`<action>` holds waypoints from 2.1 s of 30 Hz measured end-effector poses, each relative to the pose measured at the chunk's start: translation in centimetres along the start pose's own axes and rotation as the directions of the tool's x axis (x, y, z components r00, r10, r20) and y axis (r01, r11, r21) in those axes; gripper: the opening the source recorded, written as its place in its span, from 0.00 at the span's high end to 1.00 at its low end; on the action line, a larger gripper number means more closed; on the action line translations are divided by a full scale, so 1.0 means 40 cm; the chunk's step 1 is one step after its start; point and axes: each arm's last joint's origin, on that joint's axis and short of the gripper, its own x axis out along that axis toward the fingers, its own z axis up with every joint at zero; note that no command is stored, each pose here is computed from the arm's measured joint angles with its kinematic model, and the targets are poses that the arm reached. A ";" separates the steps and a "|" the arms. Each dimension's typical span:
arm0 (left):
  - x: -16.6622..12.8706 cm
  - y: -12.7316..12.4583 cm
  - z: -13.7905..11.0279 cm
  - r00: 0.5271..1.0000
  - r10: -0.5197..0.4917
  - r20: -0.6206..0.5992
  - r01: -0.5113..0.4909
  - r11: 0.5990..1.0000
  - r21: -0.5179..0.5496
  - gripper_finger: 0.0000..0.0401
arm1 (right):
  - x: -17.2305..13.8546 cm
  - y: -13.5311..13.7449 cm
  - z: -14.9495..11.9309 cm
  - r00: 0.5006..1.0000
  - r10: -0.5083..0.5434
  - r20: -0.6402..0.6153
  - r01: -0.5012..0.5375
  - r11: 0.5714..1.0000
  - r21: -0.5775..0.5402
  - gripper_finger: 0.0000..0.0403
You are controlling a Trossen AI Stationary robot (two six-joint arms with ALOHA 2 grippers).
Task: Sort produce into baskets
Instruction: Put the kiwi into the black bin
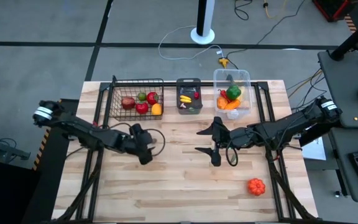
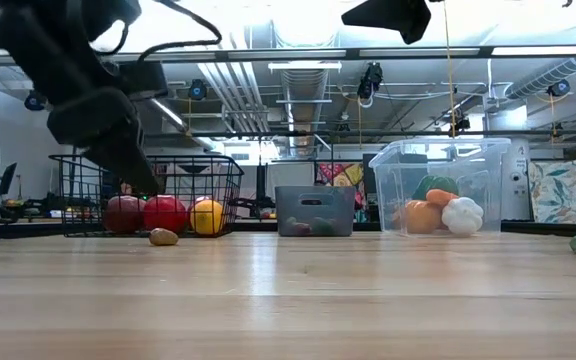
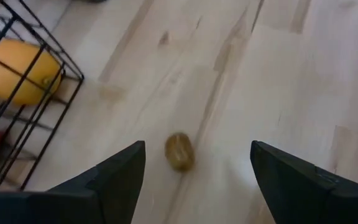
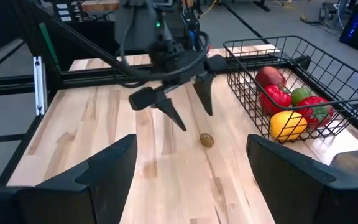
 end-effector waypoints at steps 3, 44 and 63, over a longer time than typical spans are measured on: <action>0.018 0.009 -0.017 0.998 -0.024 0.062 0.024 1.000 0.002 0.33 | 0.002 0.000 -0.001 1.000 -0.001 -0.002 0.001 1.000 -0.002 0.26; 0.129 -0.017 -0.048 0.989 -0.033 0.143 0.043 0.997 -0.069 0.88 | 0.002 -0.001 -0.012 0.999 -0.007 -0.034 0.006 0.999 -0.034 0.30; 0.006 -0.083 0.111 0.547 -0.340 0.765 0.614 0.784 -0.091 0.87 | 0.087 0.087 -0.124 0.989 0.099 0.112 -0.054 0.934 -0.353 0.32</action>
